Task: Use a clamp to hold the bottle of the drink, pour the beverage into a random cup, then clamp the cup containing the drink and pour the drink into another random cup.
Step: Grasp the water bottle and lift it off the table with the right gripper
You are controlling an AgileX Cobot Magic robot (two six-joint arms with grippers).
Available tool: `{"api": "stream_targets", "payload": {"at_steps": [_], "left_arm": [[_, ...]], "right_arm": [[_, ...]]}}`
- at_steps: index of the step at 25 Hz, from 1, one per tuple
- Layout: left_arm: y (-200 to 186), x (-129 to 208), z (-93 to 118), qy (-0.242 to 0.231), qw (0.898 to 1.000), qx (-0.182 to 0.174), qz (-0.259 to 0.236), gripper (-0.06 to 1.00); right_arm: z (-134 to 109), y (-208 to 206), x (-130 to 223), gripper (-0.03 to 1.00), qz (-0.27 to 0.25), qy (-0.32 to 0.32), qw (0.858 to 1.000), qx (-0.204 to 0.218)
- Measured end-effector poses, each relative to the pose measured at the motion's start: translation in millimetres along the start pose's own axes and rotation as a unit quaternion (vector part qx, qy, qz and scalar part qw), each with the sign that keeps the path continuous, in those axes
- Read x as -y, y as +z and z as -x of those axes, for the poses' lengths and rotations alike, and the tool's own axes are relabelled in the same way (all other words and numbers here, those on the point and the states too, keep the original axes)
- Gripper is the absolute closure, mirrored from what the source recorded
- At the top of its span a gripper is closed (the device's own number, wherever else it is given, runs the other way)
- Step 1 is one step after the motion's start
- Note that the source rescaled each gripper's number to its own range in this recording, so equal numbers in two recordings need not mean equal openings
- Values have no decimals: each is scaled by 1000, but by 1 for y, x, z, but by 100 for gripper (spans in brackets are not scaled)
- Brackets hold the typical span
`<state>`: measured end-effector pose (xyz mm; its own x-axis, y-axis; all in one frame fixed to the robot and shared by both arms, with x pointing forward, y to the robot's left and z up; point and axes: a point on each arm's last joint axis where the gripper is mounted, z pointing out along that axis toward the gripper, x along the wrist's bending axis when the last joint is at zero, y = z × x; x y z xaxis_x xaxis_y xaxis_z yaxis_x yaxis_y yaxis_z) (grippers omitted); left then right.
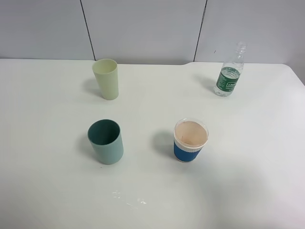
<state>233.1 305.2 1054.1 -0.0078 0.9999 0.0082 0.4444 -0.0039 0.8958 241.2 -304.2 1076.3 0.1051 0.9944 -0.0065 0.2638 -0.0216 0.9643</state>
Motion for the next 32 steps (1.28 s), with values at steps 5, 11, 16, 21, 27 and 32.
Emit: {"api": "stream_targets", "payload": {"at_steps": [5,11,16,21,27,32], "left_arm": [[0,0,0,0,1000,0,0,-6],[0,0,0,0,1000,0,0,-6],[0,0,0,0,1000,0,0,-6],[0,0,0,0,1000,0,0,-6],[0,0,0,0,1000,0,0,-6],[0,0,0,0,1000,0,0,-6]], "right_arm": [[-3,31,-16,5,-25,-5,1000,-3],[-7,85,-29,5,-65,-11,998,-9],[-11,133,-29,5,-99,-15,995,-15],[-14,172,-19,5,-135,-18,991,-19],[-17,209,0,5,-176,-20,984,-24],[-19,235,16,5,-194,-20,980,-28]]}}
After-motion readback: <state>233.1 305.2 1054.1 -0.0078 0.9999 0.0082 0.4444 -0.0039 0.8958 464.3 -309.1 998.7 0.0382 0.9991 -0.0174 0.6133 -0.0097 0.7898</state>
